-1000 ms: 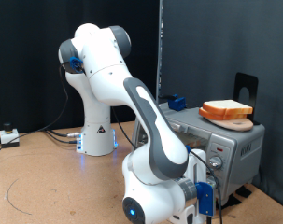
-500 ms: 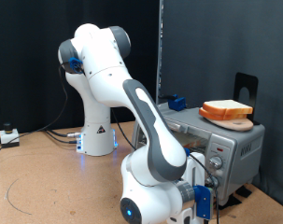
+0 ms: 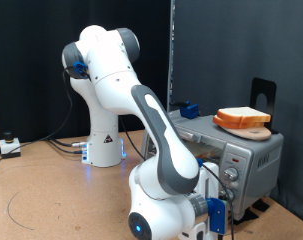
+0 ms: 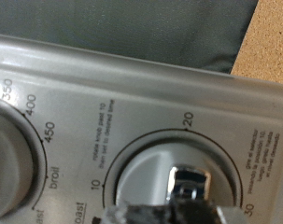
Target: Make a piece of toast with the oven
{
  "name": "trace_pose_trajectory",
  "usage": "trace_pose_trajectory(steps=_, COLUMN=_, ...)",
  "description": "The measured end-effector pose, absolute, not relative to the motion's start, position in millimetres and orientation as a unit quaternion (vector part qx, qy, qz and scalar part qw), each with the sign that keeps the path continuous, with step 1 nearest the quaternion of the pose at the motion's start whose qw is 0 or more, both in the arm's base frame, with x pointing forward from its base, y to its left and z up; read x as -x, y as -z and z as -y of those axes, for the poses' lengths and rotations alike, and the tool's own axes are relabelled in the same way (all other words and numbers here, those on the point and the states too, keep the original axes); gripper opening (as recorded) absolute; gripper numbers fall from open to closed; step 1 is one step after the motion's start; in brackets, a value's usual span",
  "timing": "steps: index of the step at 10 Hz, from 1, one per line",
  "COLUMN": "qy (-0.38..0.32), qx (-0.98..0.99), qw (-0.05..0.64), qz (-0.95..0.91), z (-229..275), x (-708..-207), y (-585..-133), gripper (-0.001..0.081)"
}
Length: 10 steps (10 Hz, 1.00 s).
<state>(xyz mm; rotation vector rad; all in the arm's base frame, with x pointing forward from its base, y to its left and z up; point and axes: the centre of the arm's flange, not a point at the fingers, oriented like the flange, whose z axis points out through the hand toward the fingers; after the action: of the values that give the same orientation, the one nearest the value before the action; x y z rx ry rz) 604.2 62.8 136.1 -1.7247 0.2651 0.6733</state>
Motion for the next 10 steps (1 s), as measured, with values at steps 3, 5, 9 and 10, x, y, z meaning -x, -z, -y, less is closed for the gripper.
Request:
trace_pose_trajectory(steps=3, qy=-0.3, qx=0.737, qw=0.595, qz=-0.112, z=-63, x=-603, y=-141, gripper=0.0241)
trace_pose_trajectory(steps=5, qy=-0.311, qx=0.735, qw=0.593, qz=-0.11, z=-73, x=-596, y=-137, gripper=0.0423)
trace_pose_trajectory(steps=9, qy=-0.314, qx=0.735, qw=0.59, qz=-0.114, z=-77, x=-591, y=-132, gripper=0.0751)
trace_pose_trajectory(steps=10, qy=-0.313, qx=0.736, qw=0.589, qz=-0.114, z=-77, x=-592, y=-131, gripper=0.0797)
